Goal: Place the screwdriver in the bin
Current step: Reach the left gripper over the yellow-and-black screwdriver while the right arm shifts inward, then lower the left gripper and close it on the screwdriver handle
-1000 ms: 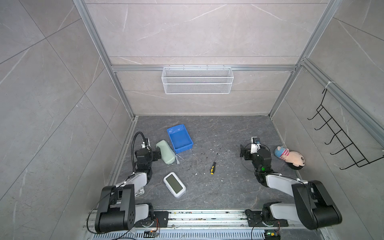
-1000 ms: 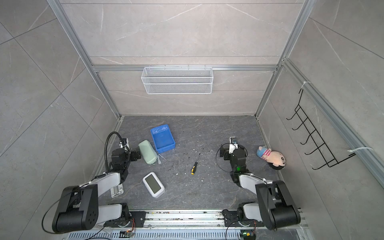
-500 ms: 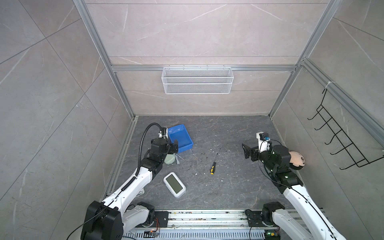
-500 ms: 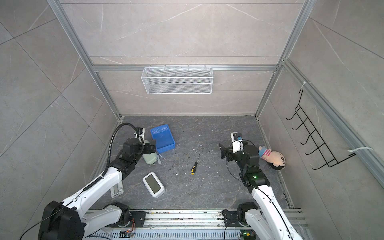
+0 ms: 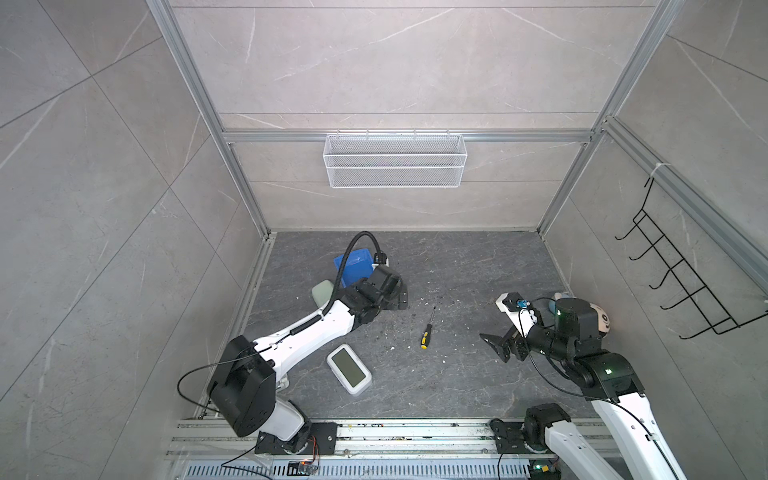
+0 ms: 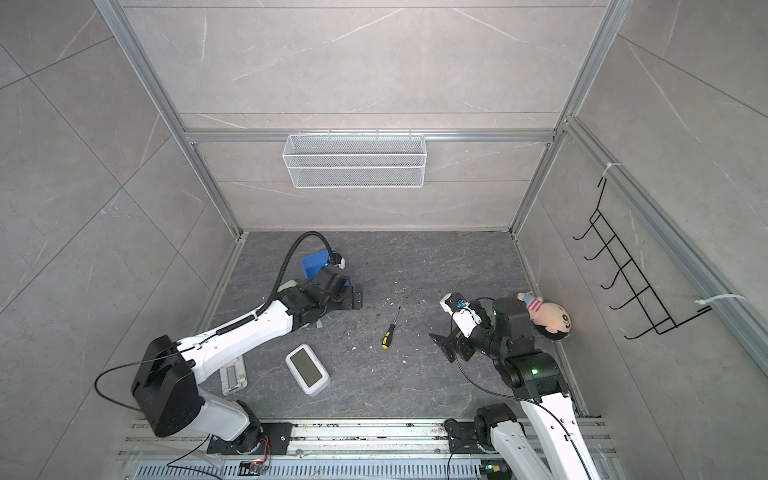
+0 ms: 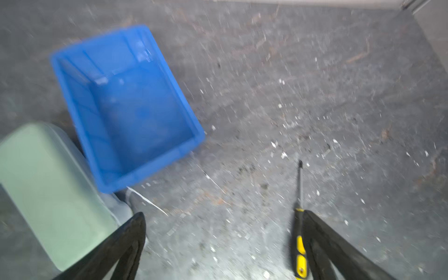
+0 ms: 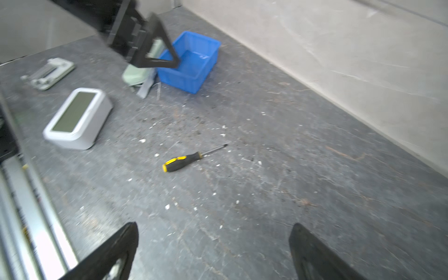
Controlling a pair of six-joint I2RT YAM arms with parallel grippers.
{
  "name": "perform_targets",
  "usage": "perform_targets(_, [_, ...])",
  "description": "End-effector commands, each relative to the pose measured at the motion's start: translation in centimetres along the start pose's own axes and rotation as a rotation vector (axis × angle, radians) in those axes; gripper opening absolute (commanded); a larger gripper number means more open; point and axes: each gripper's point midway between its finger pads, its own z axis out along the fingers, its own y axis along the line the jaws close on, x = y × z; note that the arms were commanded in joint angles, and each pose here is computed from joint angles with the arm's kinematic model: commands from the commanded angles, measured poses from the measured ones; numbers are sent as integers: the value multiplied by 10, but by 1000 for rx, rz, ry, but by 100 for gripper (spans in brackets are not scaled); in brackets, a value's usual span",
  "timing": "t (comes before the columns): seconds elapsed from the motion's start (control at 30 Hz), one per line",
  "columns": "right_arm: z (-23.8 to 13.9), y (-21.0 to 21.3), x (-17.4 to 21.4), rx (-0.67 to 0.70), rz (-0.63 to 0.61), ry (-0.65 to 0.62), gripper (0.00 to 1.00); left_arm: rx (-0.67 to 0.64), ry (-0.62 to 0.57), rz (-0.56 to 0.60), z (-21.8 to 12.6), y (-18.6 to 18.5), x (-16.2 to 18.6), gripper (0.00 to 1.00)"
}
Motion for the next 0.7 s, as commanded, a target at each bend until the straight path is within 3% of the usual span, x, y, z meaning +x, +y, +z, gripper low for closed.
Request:
perform_targets(0.0, [-12,22,-1,-91,-49,5,99,-31,157,-85,5,-12,33,100])
perform_targets(0.2, [-18,21,5,-60,-59,39,99,4,334,-29,22,-59,72,100])
perform_targets(0.37, [-20,24,8,-64,-71,37,99,-39,478,41,38,-73,103,100])
perform_targets(0.67, [-16,28,11,-87,-61,32,99,-144,528,117,62,-69,120,100])
